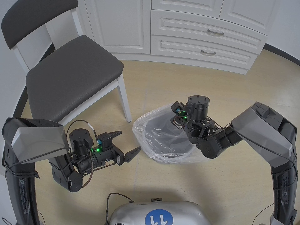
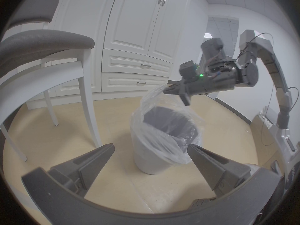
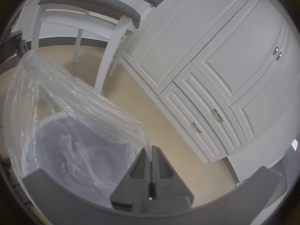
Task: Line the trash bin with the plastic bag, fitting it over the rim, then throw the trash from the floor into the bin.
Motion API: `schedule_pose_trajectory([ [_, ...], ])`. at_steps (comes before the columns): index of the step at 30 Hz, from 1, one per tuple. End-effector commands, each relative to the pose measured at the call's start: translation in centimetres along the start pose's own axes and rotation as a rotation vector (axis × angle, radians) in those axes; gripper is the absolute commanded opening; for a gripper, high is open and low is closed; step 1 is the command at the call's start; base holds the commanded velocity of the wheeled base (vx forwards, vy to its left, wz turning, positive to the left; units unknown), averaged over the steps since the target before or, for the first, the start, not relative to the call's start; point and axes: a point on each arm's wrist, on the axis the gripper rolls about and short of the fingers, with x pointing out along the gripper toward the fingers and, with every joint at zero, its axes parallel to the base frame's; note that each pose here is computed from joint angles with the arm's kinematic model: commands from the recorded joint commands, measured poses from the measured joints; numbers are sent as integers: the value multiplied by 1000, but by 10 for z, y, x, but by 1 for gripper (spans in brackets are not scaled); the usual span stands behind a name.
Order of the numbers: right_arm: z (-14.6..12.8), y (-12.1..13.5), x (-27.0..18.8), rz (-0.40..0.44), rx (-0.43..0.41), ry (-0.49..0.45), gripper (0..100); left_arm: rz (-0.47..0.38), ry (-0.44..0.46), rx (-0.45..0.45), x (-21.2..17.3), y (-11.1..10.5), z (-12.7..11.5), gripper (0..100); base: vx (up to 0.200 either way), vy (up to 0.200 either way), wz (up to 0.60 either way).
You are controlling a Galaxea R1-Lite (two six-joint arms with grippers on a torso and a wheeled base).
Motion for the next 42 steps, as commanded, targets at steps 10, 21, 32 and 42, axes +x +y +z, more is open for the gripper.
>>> schedule_pose_trajectory([
  [10, -4, 12, 33, -48, 30, -12, 0, -12, -17, 9, -13, -1, 12, 100, 0, 0, 0],
  [21, 7, 23, 80, -246, 208, -97, 0, -11, -18, 12, -13, -1, 13, 100, 0, 0, 0],
  [32, -3, 32, 83, -246, 207, -95, 0, -9, -21, 13, -12, 0, 13, 100, 0, 0, 0],
  [42, 20, 20, 74, -260, 226, -139, 0, -9, -24, 15, -12, 0, 14, 100, 0, 0, 0],
])
